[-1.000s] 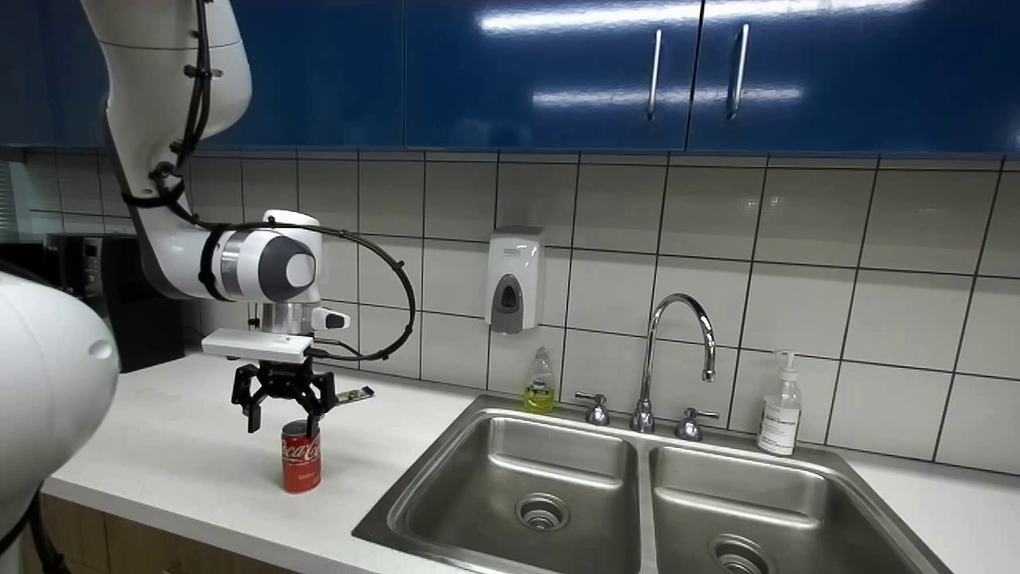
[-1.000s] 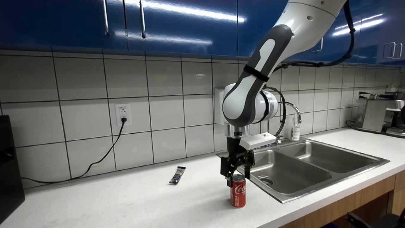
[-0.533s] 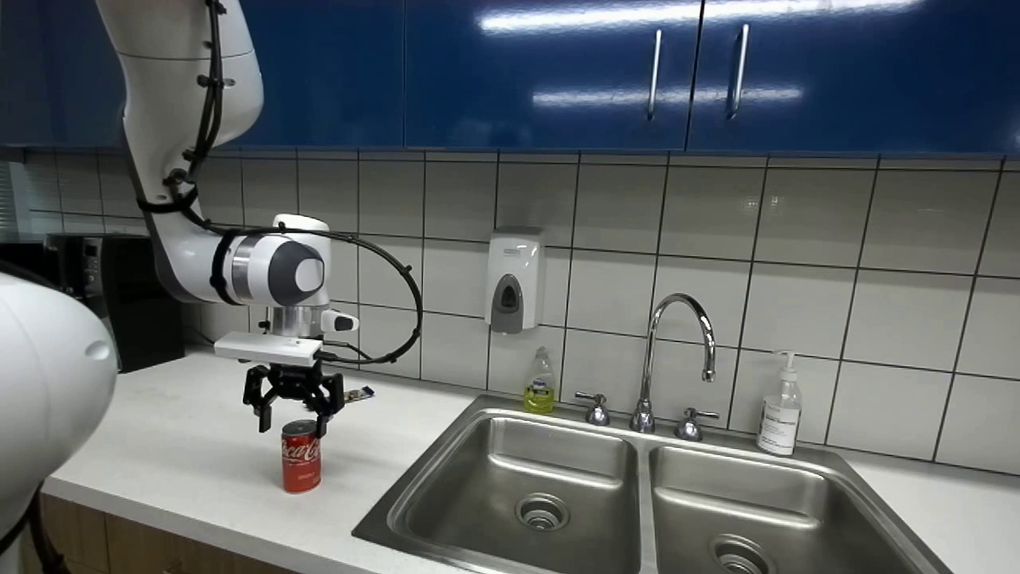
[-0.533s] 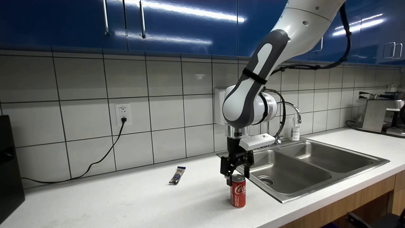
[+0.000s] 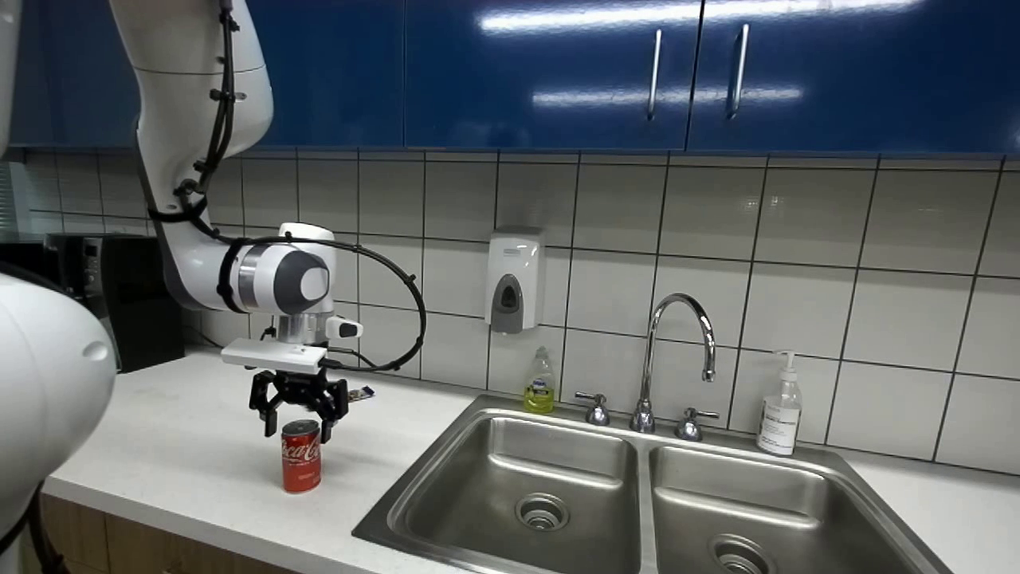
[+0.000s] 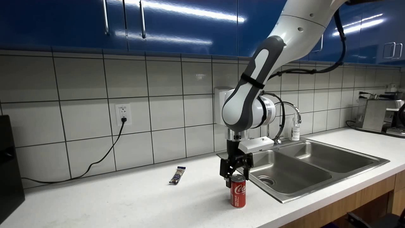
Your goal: Put the red can in the sink on the left.
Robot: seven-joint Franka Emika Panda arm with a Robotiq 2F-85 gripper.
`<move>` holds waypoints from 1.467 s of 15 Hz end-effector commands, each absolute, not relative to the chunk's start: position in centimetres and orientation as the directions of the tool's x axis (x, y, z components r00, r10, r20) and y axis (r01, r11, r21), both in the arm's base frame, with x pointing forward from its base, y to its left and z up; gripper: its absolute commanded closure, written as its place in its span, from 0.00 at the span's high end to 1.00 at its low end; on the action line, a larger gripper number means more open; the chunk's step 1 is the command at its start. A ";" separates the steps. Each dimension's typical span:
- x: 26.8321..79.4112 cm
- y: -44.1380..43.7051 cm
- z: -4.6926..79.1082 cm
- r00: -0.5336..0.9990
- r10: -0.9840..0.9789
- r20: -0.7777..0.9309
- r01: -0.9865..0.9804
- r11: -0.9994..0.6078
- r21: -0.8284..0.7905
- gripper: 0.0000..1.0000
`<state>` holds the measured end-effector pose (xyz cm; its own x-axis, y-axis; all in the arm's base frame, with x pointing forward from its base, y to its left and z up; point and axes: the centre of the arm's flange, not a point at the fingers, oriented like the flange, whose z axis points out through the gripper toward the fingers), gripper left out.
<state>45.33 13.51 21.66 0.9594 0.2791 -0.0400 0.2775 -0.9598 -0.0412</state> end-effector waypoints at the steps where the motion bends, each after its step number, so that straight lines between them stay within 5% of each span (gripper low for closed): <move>1: 46.2 12.9 21.1 0.955 0.294 -0.032 0.293 -0.955 -0.039 1.00; 10: 46.7 12.5 20.3 0.960 0.279 -0.033 0.278 -0.960 -0.043 1.00; 11: 46.8 12.5 20.3 0.960 0.279 -0.033 0.277 -0.960 -0.045 0.75; 16: 47.1 12.5 20.1 0.961 0.274 -0.034 0.273 -0.961 -0.044 0.42; 22: 47.3 12.3 21.5 0.968 0.250 -0.034 0.249 -0.968 -0.031 0.39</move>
